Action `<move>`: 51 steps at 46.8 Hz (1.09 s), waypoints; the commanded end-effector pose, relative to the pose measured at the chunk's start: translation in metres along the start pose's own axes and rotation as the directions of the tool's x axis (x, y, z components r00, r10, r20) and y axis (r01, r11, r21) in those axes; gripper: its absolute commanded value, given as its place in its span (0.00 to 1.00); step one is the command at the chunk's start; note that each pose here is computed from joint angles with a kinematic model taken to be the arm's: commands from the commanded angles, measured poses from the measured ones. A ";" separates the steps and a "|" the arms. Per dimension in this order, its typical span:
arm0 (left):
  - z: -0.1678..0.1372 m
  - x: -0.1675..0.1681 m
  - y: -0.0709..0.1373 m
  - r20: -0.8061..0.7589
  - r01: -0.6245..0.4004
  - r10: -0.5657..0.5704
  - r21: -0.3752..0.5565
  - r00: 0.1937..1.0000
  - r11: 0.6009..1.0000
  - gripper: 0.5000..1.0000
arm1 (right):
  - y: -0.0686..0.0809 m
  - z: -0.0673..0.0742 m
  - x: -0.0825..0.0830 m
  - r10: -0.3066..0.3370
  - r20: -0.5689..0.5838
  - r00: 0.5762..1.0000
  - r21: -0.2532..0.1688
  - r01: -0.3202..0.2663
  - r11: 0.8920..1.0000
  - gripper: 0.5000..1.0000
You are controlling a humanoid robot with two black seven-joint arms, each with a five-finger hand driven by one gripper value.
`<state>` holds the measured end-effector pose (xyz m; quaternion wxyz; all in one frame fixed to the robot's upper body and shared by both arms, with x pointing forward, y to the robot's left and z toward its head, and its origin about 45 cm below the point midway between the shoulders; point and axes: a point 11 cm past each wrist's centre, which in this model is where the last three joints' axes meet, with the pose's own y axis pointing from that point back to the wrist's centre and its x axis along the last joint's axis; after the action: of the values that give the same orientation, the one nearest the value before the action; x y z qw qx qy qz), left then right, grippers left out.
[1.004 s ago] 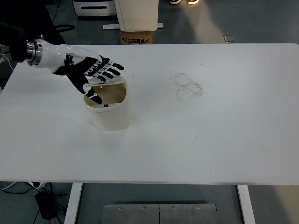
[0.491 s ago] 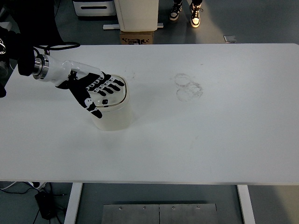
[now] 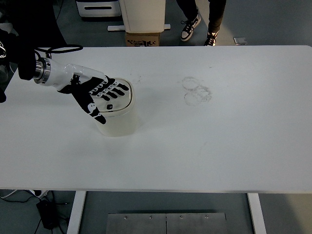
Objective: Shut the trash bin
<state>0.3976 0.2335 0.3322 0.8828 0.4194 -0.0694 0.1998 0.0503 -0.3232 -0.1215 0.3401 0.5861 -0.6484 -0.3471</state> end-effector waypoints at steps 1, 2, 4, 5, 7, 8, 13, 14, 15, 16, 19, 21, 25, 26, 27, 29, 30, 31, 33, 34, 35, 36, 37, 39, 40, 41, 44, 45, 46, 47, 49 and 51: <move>0.000 0.000 -0.001 0.001 0.001 -0.001 0.000 1.000 1.000 1.00 | 0.000 0.000 0.000 0.000 0.000 1.000 0.000 0.000 1.000 0.98; 0.000 -0.001 -0.001 0.004 0.002 -0.002 0.002 1.000 1.000 1.00 | 0.000 0.000 0.000 -0.001 0.000 1.000 0.000 0.001 1.000 0.98; -0.001 -0.003 -0.003 0.004 0.004 -0.004 0.003 1.000 1.000 1.00 | 0.000 0.001 0.000 -0.001 0.001 1.000 -0.002 0.001 1.000 0.98; -0.001 -0.004 -0.004 0.005 0.006 -0.006 0.003 1.000 1.000 1.00 | 0.000 0.000 0.000 0.000 0.000 1.000 0.000 0.000 1.000 0.98; -0.002 -0.006 -0.004 0.005 0.008 -0.008 0.005 1.000 1.000 1.00 | 0.000 0.000 0.000 -0.001 0.000 1.000 0.000 0.001 1.000 0.98; -0.002 -0.005 -0.004 0.005 0.006 -0.006 0.005 1.000 1.000 1.00 | 0.000 0.000 0.000 -0.001 0.000 1.000 0.000 0.001 1.000 0.98; -0.003 -0.006 -0.005 0.008 0.003 -0.004 0.007 1.000 1.000 1.00 | 0.000 0.000 0.000 0.000 0.000 1.000 0.000 0.000 1.000 0.98; -0.003 -0.005 -0.004 0.007 0.002 -0.002 0.007 1.000 1.000 1.00 | 0.000 0.000 0.000 -0.001 0.000 1.000 0.000 0.001 1.000 0.98; -0.003 -0.004 -0.003 0.007 -0.001 0.001 0.008 1.000 1.000 1.00 | 0.000 0.000 0.000 -0.001 0.000 1.000 0.000 0.001 1.000 0.98; -0.003 -0.002 -0.002 0.006 -0.005 0.005 0.006 1.000 1.000 1.00 | 0.000 0.000 0.000 -0.001 0.000 1.000 0.000 0.001 1.000 0.98; 0.002 0.004 0.004 0.011 -0.024 0.024 -0.003 1.000 1.000 1.00 | 0.000 0.000 0.000 -0.001 0.000 1.000 0.000 0.001 1.000 0.98; 0.008 0.008 0.008 0.024 -0.034 0.035 -0.011 0.999 0.999 1.00 | 0.000 0.000 0.000 -0.001 0.000 1.000 0.000 0.001 1.000 0.98; 0.015 0.013 0.013 0.035 -0.054 0.055 -0.021 0.998 0.998 1.00 | 0.000 0.000 0.000 -0.001 0.000 1.000 0.000 0.001 1.000 0.98; 0.016 0.014 0.014 0.037 -0.059 0.059 -0.023 0.998 0.998 1.00 | 0.000 0.000 0.000 -0.001 0.000 1.000 0.000 0.001 1.000 0.98; 0.018 0.015 0.015 0.038 -0.065 0.066 -0.025 0.997 0.998 1.00 | 0.000 0.000 0.000 -0.001 0.000 1.000 0.000 0.001 1.000 0.98; 0.022 0.017 0.017 0.039 -0.072 0.074 -0.035 0.997 0.997 1.00 | 0.000 0.000 0.000 -0.001 0.000 1.000 0.000 0.001 1.000 0.98; 0.025 0.019 0.020 0.041 -0.079 0.081 -0.040 0.996 0.996 1.00 | 0.000 0.000 0.000 -0.001 0.000 1.000 0.000 0.001 1.000 0.98; 0.027 0.020 0.021 0.045 -0.082 0.084 -0.043 0.995 0.996 1.00 | 0.000 0.000 0.000 0.000 0.000 1.000 0.000 0.000 1.000 0.98; 0.027 0.023 0.026 0.042 -0.099 0.101 -0.046 0.994 0.994 1.00 | 0.000 0.000 0.000 -0.001 0.000 1.000 0.000 0.001 1.000 0.98; 0.028 0.026 0.028 0.040 -0.110 0.112 -0.050 0.993 0.993 1.00 | 0.000 0.000 0.000 -0.001 0.000 1.000 0.000 0.001 1.000 0.98; 0.030 0.028 0.031 0.036 -0.121 0.124 -0.059 0.992 0.991 1.00 | 0.000 0.000 0.000 -0.001 0.000 1.000 0.000 0.001 1.000 0.98; 0.033 0.030 0.032 0.033 -0.131 0.133 -0.069 0.991 0.989 1.00 | 0.000 0.000 0.000 -0.001 0.000 1.000 0.000 0.001 1.000 0.98; 0.037 0.032 0.034 0.030 -0.141 0.144 -0.082 0.989 0.987 1.00 | 0.000 0.000 0.000 -0.001 0.000 1.000 0.000 0.001 1.000 0.98; 0.044 0.037 0.039 0.019 -0.161 0.164 -0.112 0.986 0.981 1.00 | 0.000 0.000 0.000 -0.001 0.000 1.000 0.000 0.001 1.000 0.98; 0.048 0.040 0.042 0.012 -0.170 0.173 -0.124 0.985 0.977 1.00 | 0.000 0.000 0.000 0.000 0.000 1.000 0.000 0.000 1.000 0.98; 0.050 0.043 0.046 0.006 -0.183 0.185 -0.136 0.983 0.974 1.00 | 0.000 0.000 0.000 -0.001 0.000 1.000 0.000 0.001 1.000 0.98; 0.053 0.053 0.055 -0.005 -0.221 0.223 -0.154 0.975 0.963 1.00 | 0.000 0.000 0.000 0.000 0.000 1.000 0.000 0.000 1.000 0.98; 0.053 0.057 0.058 -0.012 -0.235 0.236 -0.158 0.972 0.959 1.00 | 0.000 0.001 0.000 -0.001 0.001 1.000 -0.002 0.001 1.000 0.98; 0.054 0.061 0.061 -0.017 -0.249 0.249 -0.161 0.968 0.955 1.00 | 0.000 0.000 0.000 -0.001 0.000 1.000 0.000 0.001 1.000 0.98; 0.054 0.066 0.064 -0.027 -0.267 0.266 -0.165 0.964 0.949 1.00 | 0.000 0.000 0.000 0.000 0.000 1.000 0.000 0.000 1.000 0.98; 0.057 0.076 0.073 -0.049 -0.301 0.297 -0.184 0.954 0.936 1.00 | 0.000 0.000 0.000 -0.001 0.000 1.000 0.000 0.001 1.000 0.98; 0.061 0.085 0.083 -0.077 -0.333 0.324 -0.210 0.943 0.919 1.00 | 0.000 0.000 0.000 -0.001 0.000 1.000 0.000 0.001 1.000 0.98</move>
<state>0.4378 0.2521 0.4398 0.8791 0.3200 -0.1414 0.3236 0.0501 -0.3231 -0.1215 0.3401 0.5860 -0.6482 -0.3475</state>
